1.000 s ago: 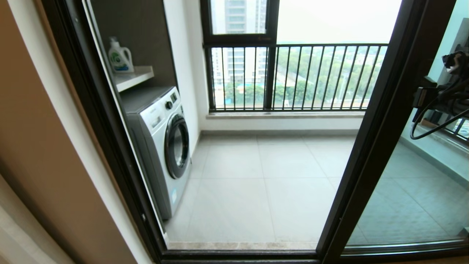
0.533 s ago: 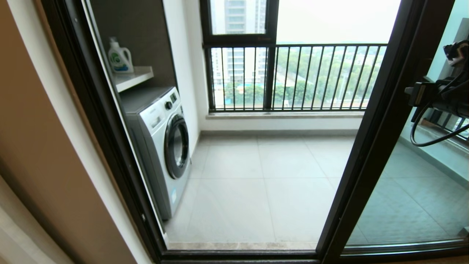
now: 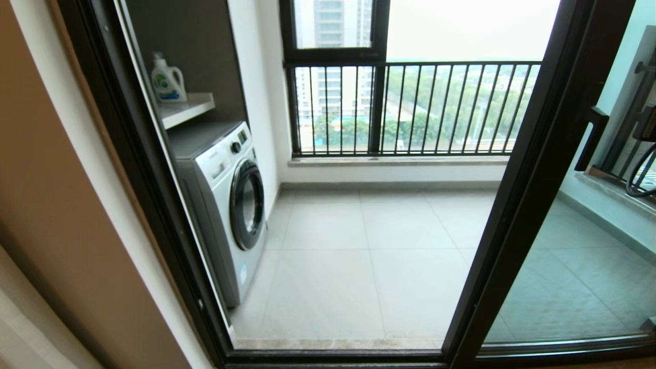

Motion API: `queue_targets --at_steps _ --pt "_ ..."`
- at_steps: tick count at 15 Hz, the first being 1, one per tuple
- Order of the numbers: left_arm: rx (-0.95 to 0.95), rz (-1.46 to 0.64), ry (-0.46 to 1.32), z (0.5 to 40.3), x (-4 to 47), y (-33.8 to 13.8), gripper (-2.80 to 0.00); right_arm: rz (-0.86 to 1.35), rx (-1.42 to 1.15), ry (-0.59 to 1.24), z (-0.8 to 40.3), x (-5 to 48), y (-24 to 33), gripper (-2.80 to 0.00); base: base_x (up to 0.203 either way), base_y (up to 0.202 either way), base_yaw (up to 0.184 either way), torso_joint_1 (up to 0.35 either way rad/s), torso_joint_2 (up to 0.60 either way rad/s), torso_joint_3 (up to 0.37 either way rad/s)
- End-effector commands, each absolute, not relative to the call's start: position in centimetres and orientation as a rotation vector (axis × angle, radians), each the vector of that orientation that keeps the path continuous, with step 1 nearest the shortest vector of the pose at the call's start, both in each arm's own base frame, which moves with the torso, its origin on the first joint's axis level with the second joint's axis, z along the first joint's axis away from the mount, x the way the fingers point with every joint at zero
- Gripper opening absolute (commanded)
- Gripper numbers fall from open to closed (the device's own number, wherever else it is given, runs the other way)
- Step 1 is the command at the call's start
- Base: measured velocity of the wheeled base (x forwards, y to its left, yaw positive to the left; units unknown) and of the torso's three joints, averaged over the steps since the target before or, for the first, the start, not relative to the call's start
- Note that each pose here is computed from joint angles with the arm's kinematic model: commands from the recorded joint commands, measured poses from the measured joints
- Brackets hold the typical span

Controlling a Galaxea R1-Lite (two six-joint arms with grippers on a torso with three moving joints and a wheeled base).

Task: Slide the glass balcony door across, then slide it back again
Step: Close the slid door

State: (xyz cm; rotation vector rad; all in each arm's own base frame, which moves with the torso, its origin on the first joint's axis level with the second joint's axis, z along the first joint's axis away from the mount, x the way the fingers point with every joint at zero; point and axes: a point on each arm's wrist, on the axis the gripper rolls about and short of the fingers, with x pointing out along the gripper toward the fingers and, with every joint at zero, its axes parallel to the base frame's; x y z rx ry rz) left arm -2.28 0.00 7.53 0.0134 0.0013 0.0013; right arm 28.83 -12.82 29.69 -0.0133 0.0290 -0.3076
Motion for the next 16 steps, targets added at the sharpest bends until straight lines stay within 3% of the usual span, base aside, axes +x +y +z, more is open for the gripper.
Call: queue_targets --at_steps 1,5,9,16 --pt "0.014 0.002 0.003 7.5 -2.3 0.0 -2.8 -0.373 -0.002 0.067 28.3 29.5 -15.9 -2.8 0.0 0.0 0.0 0.0 0.0 0.0" --pt "0.014 0.002 0.003 7.5 -2.3 0.0 -2.8 -0.378 0.018 0.116 26.0 32.1 -18.2 -2.8 0.0 0.0 0.0 0.0 0.0 0.0" --pt "0.014 0.002 0.003 7.5 -2.3 0.0 -2.8 -0.379 0.002 0.08 26.4 34.4 -19.1 -2.8 0.0 0.0 0.0 0.0 0.0 0.0" --pt "0.014 0.002 0.003 7.5 -2.3 0.0 -2.8 -0.339 -0.012 0.071 26.2 37.5 -15.5 -2.8 0.0 0.0 0.0 0.0 0.0 0.0"
